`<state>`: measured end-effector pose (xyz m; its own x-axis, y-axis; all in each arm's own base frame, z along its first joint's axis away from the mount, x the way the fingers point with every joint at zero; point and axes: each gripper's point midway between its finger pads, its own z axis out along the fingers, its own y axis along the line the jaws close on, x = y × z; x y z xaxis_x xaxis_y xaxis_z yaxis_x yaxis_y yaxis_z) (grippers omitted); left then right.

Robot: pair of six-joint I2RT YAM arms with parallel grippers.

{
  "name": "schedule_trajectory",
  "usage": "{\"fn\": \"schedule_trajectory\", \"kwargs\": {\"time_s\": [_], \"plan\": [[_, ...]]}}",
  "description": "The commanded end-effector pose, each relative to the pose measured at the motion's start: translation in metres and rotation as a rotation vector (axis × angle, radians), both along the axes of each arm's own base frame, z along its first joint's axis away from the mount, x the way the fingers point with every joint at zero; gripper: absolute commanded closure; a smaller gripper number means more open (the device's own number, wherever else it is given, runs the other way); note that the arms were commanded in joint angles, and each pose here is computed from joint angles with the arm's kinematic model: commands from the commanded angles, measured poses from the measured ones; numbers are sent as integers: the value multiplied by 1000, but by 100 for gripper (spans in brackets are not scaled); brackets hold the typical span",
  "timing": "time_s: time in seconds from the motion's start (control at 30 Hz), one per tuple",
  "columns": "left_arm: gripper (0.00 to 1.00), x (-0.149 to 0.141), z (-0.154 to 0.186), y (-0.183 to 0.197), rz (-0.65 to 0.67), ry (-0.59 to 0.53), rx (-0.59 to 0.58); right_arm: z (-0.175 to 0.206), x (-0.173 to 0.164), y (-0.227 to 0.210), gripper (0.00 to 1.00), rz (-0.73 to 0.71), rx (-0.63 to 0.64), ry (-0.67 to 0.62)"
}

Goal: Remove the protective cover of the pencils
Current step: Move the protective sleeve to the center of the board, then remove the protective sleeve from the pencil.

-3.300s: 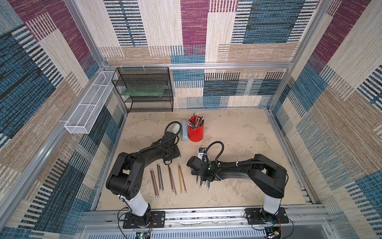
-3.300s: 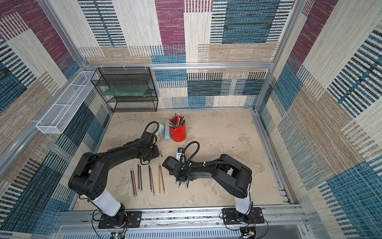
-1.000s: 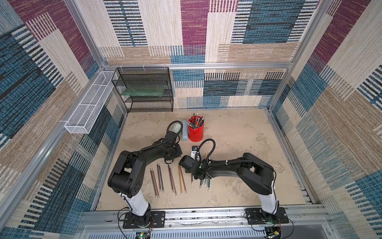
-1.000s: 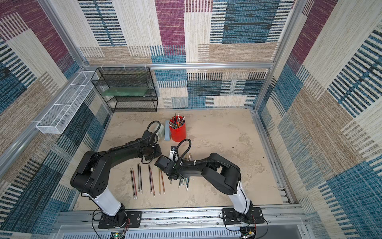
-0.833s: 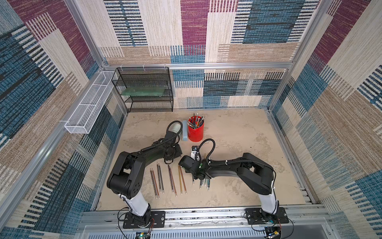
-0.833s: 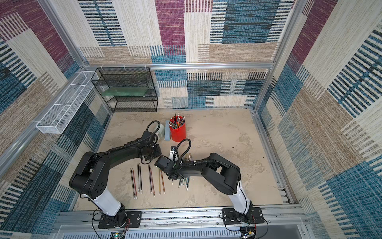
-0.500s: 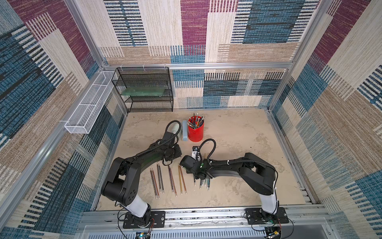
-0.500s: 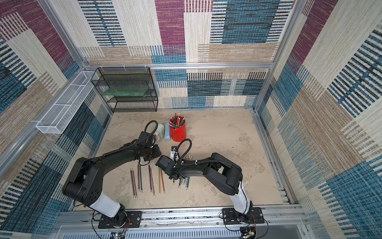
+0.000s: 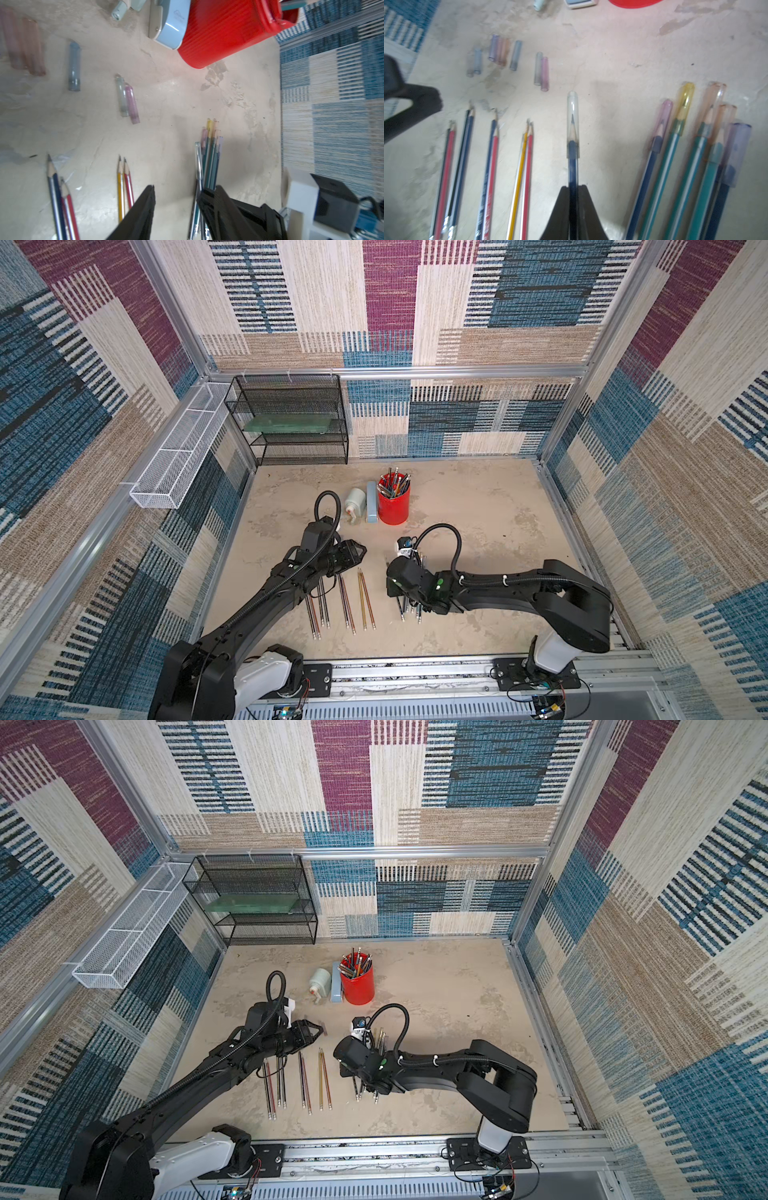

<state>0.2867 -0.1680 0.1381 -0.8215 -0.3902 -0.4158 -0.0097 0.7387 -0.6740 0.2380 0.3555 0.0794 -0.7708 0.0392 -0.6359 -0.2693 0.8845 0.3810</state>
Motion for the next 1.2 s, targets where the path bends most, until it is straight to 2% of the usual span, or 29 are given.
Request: {"fn": "schedule_trajectory", "kwargs": {"time_s": [0.0, 0.17, 0.57, 0.97, 1.17], "plan": [[50, -1, 23, -14, -39, -57, -99, 41, -3, 20, 100, 79, 180, -91], [47, -11, 38, -33, -99, -102, -152, 61, -8, 12, 100, 89, 241, -137], [40, -14, 47, -57, -155, -118, -154, 89, -7, 9, 100, 81, 309, -188], [60, -18, 57, -63, -178, -130, -175, 102, -11, 21, 100, 110, 339, -196], [79, -19, 59, -62, -173, -131, -178, 106, -16, 25, 100, 118, 351, -199]]}}
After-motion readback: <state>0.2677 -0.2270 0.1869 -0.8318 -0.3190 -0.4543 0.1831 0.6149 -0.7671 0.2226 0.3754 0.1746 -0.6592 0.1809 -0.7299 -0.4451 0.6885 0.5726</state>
